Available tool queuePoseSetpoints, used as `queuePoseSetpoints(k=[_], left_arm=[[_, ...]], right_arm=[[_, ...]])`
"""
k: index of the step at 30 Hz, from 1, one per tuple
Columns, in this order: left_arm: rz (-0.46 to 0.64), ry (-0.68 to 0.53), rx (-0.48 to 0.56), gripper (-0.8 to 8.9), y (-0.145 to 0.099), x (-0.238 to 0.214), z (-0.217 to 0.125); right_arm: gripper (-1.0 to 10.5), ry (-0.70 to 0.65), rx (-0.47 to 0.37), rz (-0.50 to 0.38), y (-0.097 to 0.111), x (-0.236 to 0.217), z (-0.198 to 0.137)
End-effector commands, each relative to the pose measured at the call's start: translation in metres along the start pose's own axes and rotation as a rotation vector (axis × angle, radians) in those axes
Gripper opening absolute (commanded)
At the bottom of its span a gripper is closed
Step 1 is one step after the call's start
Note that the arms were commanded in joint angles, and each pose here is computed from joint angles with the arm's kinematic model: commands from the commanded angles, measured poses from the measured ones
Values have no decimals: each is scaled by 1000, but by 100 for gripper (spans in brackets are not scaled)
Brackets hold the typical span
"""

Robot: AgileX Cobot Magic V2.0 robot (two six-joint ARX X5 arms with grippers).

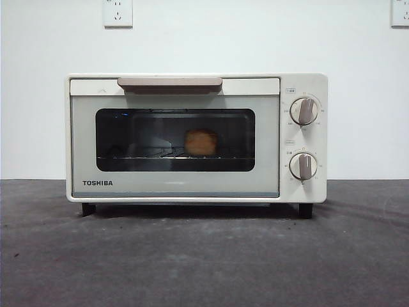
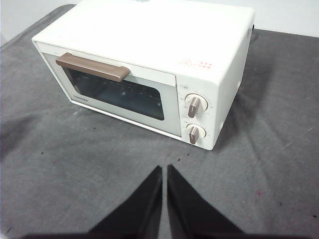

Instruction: The left arm flap open the oven, the right arm pick bread and place it into oven, the left arm flap close the oven

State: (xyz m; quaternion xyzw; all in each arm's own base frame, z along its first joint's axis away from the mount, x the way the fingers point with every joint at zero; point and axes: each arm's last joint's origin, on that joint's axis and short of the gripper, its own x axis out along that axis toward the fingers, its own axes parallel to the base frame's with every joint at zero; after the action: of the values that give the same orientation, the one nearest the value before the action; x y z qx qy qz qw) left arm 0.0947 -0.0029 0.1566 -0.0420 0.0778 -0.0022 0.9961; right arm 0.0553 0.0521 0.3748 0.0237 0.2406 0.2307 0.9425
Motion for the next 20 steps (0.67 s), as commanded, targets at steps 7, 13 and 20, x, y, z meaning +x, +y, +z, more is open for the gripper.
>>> queuePoseSetpoints(k=[7, 13, 20], left_arm=[[6, 23, 15, 21, 1, 2, -7], [6, 23, 15, 21, 1, 2, -7], [6, 22, 15, 21, 1, 2, -7]], right_arm=[[13, -9, -1, -16, -1, 2, 0], [13, -199, 115, -173, -21, 45, -17], [13, -344, 147, -365, -67, 83, -89]])
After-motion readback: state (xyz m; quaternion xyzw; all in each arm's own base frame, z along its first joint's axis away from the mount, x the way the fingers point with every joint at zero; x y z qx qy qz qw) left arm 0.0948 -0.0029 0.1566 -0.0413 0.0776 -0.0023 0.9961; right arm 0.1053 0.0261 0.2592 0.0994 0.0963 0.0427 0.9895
